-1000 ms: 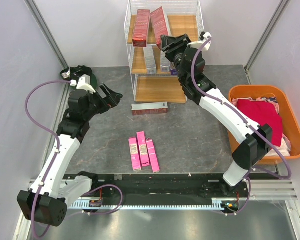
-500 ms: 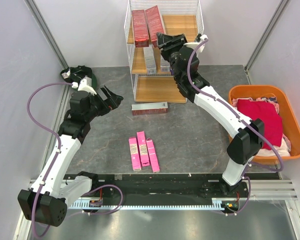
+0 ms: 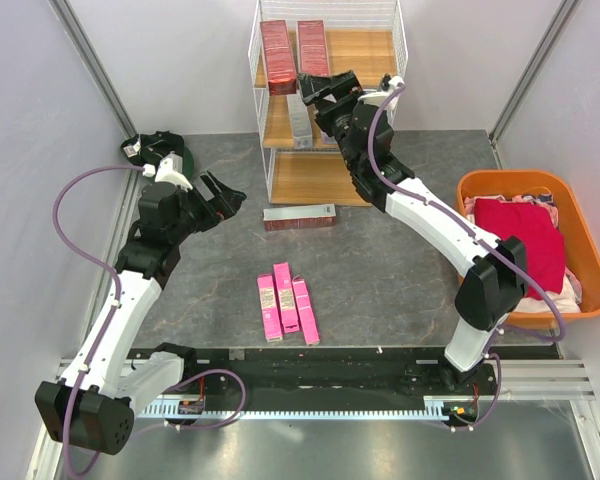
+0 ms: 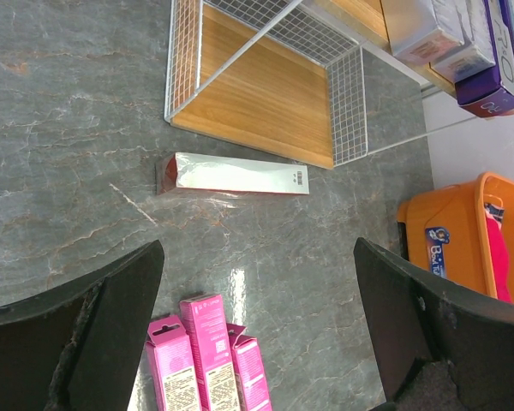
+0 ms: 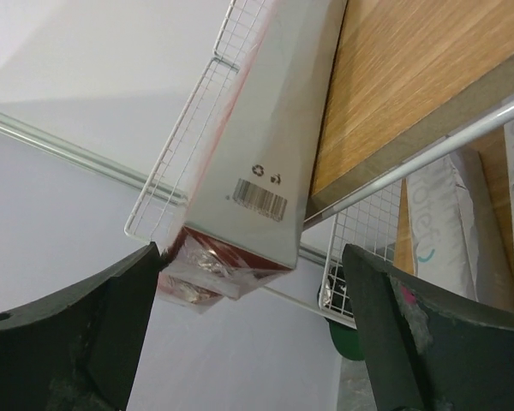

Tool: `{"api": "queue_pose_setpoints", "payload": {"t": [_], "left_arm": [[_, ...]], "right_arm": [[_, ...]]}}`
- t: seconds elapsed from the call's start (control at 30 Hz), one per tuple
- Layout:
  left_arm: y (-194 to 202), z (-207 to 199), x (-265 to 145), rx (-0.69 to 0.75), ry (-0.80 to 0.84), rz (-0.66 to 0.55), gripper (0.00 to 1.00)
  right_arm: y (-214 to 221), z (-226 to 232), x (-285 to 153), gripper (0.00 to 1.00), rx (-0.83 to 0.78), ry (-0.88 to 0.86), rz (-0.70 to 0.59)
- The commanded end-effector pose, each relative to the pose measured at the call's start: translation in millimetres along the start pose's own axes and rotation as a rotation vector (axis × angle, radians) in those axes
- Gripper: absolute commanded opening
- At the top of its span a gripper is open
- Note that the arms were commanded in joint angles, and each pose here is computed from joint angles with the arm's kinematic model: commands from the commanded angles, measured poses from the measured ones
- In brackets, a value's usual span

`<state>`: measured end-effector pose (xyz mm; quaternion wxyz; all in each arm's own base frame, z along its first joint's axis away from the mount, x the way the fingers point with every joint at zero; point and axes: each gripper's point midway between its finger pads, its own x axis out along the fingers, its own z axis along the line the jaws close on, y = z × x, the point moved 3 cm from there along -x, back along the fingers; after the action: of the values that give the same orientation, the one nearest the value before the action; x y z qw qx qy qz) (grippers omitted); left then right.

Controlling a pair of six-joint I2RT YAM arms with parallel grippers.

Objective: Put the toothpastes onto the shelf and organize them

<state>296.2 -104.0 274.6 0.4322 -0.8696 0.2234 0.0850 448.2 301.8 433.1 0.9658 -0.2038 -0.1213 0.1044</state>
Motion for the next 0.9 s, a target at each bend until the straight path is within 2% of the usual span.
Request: {"api": "queue_pose_setpoints", "payload": {"t": [0.0, 0.43, 0.67, 0.87], "left_arm": [[-2, -4, -3, -0.005, 0.025, -0.014, 1.0], [0, -6, -4, 0.028, 0.045, 0.001, 1.0], [12, 0, 3, 0.098, 0.059, 0.061, 1.0], [22, 6, 10, 0.13, 0.066, 0.095, 1.0]], "right_arm": [[-12, 20, -16, 0.98, -0.047, -0.053, 0.023], [-42, 45, -53, 0.98, -0.087, -0.135, 0.004], [-49, 25, -96, 0.98, -0.153, -0.081, 0.047], [-54, -21, -150, 0.98, -0.253, 0.01, 0.07]]}}
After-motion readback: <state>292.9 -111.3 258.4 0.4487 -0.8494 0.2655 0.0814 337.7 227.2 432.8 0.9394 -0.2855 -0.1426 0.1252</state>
